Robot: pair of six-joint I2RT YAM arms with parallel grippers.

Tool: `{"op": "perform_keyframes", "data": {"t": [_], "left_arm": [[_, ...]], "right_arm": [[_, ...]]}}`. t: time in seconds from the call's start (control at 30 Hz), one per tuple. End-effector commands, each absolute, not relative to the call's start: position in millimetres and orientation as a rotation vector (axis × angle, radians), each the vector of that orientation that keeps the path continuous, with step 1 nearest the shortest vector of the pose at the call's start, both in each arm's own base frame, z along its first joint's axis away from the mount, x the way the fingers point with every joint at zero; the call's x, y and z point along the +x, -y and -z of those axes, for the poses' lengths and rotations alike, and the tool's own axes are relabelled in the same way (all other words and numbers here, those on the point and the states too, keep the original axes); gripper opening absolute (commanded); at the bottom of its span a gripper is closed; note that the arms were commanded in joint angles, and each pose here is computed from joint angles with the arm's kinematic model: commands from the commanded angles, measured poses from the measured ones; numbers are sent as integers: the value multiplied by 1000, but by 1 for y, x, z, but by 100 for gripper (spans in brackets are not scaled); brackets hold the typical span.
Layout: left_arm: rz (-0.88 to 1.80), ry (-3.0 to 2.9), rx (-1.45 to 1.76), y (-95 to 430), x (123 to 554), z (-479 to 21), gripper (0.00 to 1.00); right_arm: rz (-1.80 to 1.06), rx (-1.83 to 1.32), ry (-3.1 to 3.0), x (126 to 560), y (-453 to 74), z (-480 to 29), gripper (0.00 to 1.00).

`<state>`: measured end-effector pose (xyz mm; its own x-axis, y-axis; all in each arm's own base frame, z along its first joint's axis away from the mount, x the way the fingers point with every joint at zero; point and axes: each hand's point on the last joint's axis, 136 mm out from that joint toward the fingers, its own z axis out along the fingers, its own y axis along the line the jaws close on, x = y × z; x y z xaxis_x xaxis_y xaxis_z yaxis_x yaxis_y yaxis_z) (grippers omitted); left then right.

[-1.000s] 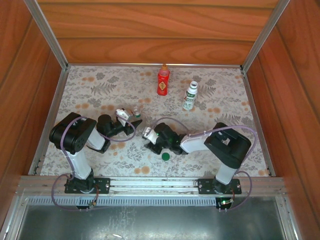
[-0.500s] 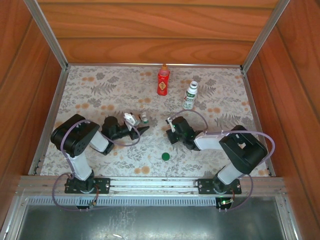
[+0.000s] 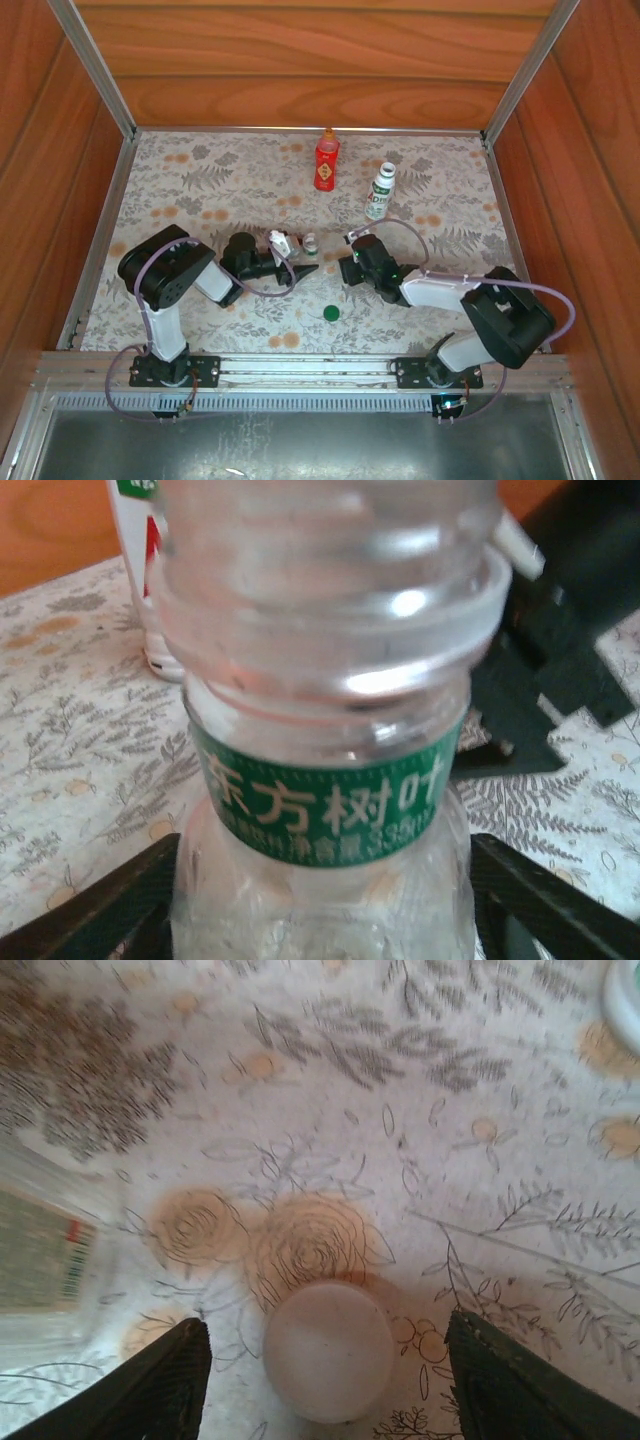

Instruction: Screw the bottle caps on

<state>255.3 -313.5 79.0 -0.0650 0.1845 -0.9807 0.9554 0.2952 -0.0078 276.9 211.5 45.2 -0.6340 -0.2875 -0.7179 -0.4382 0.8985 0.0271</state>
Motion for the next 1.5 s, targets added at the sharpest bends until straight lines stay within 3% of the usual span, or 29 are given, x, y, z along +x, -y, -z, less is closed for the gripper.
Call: {"op": "perform_keyframes", "data": {"t": [0.0,0.53,1.27,1.47], "left_arm": [[908,-1528,1128,313,250,-67,77],[941,-1444,1100,315,247,-83,75],[973,-1439,1104,321,249,-83,61],[964,-1455,1111,318,248,-76,58]], "right_arm": [[-289,-527,-2260,277,-214,-63,70],[-308,-530,-2222,274,-212,-78,72],[-285,-462,-2270,274,-205,-69,74],[-263,-330,-2346,274,-196,-60,69]]}}
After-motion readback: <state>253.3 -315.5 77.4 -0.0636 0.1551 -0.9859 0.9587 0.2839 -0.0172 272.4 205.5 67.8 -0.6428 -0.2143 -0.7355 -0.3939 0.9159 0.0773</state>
